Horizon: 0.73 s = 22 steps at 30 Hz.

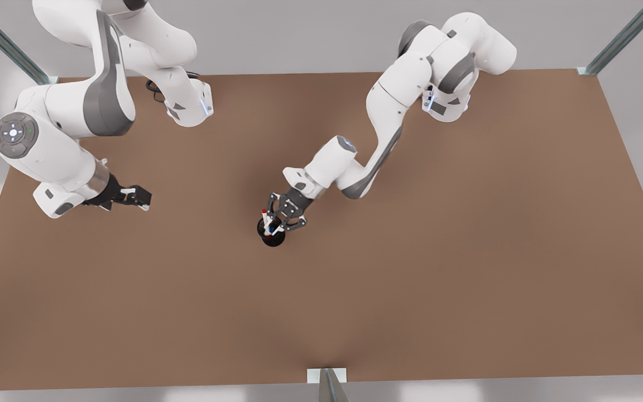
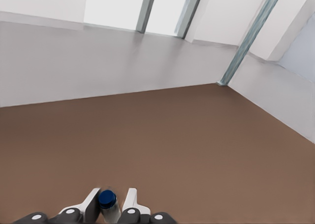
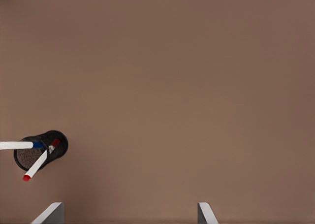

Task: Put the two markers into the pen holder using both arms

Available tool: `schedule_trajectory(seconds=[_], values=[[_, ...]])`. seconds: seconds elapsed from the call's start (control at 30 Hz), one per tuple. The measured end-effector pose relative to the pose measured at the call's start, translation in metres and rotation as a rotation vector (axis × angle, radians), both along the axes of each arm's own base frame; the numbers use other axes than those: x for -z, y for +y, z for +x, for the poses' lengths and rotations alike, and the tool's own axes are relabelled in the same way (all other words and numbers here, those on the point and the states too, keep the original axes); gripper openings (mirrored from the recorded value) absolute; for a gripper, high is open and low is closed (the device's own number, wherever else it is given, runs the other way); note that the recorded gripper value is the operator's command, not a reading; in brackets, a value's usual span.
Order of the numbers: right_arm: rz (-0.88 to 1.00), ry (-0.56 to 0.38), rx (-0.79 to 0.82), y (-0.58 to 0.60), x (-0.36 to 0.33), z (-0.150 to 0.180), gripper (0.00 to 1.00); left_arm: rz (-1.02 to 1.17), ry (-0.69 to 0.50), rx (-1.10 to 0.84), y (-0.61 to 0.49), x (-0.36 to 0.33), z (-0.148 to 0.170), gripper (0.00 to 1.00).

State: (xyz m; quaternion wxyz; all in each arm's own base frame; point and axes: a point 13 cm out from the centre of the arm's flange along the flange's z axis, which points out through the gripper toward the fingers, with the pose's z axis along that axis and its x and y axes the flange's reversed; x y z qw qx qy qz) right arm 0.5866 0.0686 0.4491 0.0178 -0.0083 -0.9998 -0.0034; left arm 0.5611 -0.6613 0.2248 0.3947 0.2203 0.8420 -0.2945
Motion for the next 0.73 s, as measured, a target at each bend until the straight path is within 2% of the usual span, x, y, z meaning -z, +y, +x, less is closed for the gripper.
schedule_trajectory(seconds=[0.13, 0.2, 0.27, 0.33, 0.37, 0.43, 0.5, 0.57, 0.63, 0.73], values=[[0.0, 0.002, -0.017, 0.002, 0.001, 0.0, 1.0, -0.018, 0.001, -0.009, -0.001, -0.002, -0.001, 1.0], [0.0, 0.002, -0.023, 0.002, 0.001, 0.0, 1.0, -0.023, -0.01, -0.033, 0.011, -0.024, 0.016, 1.0], [0.001, -0.001, -0.031, 0.003, -0.001, 0.0, 1.0, -0.034, -0.013, -0.114, 0.064, -0.109, 0.073, 1.0], [0.001, -0.003, -0.043, 0.008, -0.002, 0.0, 1.0, -0.013, 0.051, -0.244, 0.166, -0.191, 0.145, 1.0], [0.001, -0.001, -0.048, 0.009, -0.001, 0.0, 1.0, 0.041, 0.084, -0.296, 0.223, -0.222, 0.17, 1.0], [0.001, 0.004, -0.047, 0.006, 0.001, -0.001, 1.0, 0.19, 0.185, -0.395, 0.342, -0.259, 0.193, 1.0], [0.001, 0.009, -0.037, -0.002, 0.002, -0.001, 1.0, 0.301, 0.303, -0.482, 0.456, -0.295, 0.18, 1.0], [0.001, 0.01, -0.034, -0.006, 0.002, -0.001, 1.0, 0.413, 0.43, -0.518, 0.523, -0.297, 0.143, 1.0], [0.001, 0.012, -0.038, -0.006, 0.003, -0.002, 1.0, 0.514, 0.538, -0.501, 0.541, -0.279, 0.113, 1.0], [0.001, 0.012, -0.048, -0.003, 0.003, -0.002, 1.0, 0.621, 0.667, -0.455, 0.544, -0.252, 0.089, 1.0]])
